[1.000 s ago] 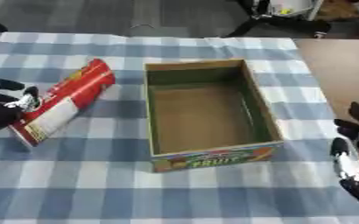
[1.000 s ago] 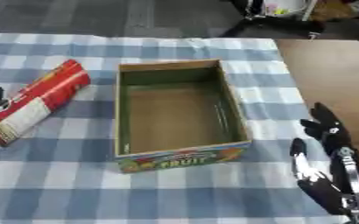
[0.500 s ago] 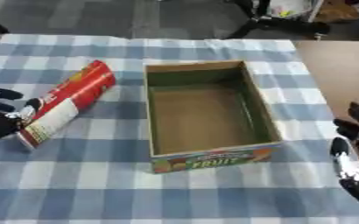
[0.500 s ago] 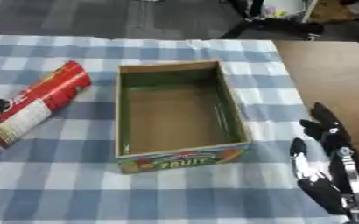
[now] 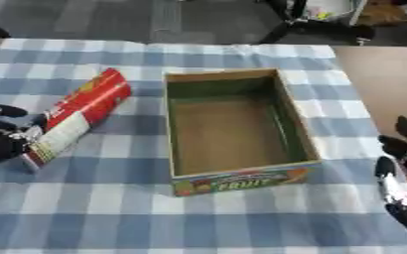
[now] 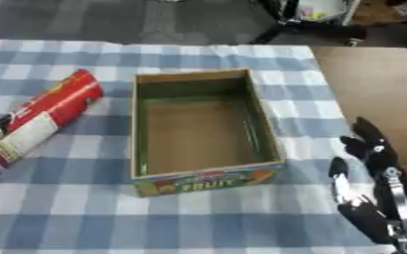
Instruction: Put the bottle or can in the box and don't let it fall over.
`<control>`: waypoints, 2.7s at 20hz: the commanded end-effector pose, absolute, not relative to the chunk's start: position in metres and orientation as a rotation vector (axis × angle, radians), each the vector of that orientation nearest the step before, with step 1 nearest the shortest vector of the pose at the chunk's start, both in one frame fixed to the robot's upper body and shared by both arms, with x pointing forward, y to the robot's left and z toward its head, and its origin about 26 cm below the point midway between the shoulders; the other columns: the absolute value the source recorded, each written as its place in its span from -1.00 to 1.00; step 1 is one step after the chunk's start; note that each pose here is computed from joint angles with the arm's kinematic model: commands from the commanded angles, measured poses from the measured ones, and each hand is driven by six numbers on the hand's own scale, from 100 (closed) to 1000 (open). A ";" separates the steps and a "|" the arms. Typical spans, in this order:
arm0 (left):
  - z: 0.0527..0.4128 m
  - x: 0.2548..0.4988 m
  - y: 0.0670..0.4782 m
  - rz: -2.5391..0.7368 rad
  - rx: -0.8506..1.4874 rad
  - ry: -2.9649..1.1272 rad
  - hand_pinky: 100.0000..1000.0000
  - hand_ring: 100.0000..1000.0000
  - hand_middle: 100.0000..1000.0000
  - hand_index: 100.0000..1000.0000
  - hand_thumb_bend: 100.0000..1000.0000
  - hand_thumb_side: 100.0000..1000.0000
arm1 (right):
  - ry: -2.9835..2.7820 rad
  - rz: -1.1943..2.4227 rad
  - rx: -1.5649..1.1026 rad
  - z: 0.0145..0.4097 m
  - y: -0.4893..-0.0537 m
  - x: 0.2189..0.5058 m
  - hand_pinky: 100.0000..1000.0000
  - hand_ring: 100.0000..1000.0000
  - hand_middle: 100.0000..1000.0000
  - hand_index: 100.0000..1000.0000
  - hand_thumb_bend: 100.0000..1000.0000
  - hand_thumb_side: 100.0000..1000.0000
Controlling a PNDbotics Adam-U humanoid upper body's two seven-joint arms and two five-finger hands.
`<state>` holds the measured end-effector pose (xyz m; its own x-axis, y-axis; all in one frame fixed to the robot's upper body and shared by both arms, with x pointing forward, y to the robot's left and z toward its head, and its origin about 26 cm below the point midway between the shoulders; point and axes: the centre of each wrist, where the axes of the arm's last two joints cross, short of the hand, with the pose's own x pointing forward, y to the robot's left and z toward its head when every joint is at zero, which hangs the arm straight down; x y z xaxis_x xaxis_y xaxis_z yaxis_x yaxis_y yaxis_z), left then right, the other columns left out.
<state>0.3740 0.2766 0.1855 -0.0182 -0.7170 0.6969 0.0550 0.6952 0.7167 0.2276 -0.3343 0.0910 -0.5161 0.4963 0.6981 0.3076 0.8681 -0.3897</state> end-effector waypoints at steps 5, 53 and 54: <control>0.185 0.382 0.283 -0.680 0.576 -1.445 0.74 0.58 0.57 0.54 -0.47 -0.11 | -2.177 0.283 -0.583 0.100 -0.336 0.228 0.70 0.69 1.00 0.86 -1.00 -0.16; 0.150 0.386 0.287 -0.655 0.629 -1.302 0.28 0.33 0.45 0.45 -0.43 -0.51 | -2.179 0.277 -0.579 0.101 -0.335 0.230 0.70 0.69 1.00 0.86 -1.00 -0.16; 0.150 0.386 0.287 -0.651 0.635 -1.301 0.27 0.32 0.45 0.44 -0.43 -0.54 | -2.179 0.276 -0.579 0.101 -0.336 0.230 0.70 0.69 1.00 0.86 -1.00 -0.16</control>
